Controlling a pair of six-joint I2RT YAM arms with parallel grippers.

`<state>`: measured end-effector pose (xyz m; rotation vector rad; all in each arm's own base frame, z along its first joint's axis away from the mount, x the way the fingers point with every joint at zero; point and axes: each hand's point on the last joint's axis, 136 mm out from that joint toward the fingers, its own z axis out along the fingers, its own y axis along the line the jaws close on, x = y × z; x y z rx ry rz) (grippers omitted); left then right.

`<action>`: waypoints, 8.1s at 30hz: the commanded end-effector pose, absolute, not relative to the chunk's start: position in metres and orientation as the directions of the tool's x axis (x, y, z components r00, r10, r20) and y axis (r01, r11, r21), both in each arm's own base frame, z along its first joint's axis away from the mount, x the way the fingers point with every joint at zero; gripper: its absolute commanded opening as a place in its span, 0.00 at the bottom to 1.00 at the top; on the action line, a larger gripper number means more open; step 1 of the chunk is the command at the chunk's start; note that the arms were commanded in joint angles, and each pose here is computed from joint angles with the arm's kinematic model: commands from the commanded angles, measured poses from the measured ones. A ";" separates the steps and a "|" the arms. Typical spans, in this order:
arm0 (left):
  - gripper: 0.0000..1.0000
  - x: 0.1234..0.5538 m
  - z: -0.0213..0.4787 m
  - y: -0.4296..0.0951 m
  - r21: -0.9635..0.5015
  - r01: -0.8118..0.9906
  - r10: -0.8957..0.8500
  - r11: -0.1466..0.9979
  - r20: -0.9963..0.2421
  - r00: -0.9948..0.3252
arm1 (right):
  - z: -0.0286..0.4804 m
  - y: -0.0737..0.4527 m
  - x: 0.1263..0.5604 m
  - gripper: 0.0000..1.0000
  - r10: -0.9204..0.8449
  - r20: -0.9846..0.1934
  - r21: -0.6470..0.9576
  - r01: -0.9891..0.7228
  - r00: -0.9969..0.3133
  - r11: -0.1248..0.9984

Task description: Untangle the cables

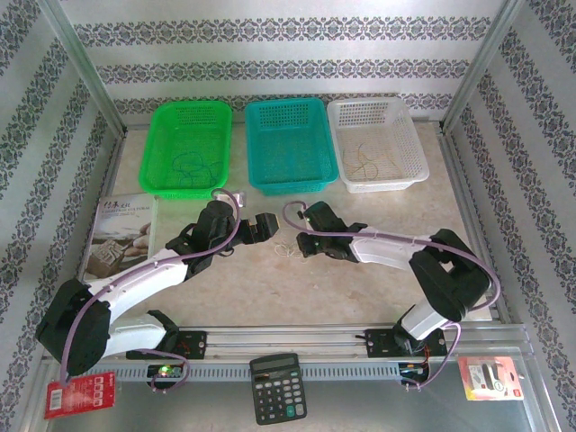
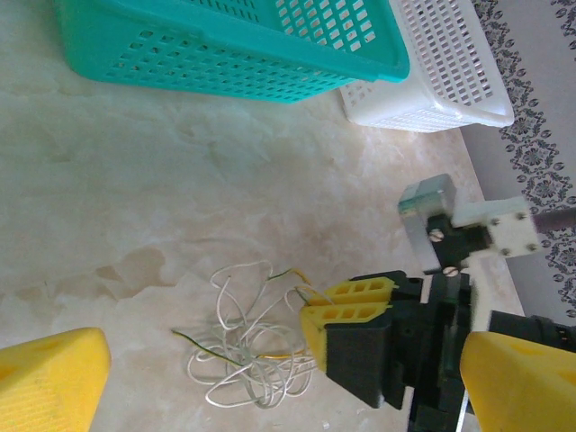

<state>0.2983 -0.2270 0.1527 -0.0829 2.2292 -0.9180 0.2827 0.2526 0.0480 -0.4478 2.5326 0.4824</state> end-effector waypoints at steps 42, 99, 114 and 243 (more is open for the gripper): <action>0.65 0.324 0.155 -0.273 -0.910 0.107 -0.497 0.401 -0.314 -0.809 | 0.161 0.287 0.268 0.00 0.047 -0.730 0.611 -0.621 -0.681 0.491; 0.00 0.337 0.215 -0.251 -0.897 0.202 -0.578 0.392 -0.411 -0.705 | 0.118 0.284 0.267 0.01 -0.004 -0.691 0.604 -0.580 -0.723 0.547; 0.00 0.323 0.312 -0.249 -0.900 0.347 -0.614 0.262 -0.433 -0.659 | 0.073 0.284 0.271 0.28 -0.031 -0.634 0.602 -0.518 -0.773 0.607; 0.85 0.297 0.278 -0.256 -0.735 0.477 -0.353 0.481 -0.661 -0.662 | 0.268 0.271 0.292 0.00 0.071 -0.833 0.515 -0.722 -0.549 0.462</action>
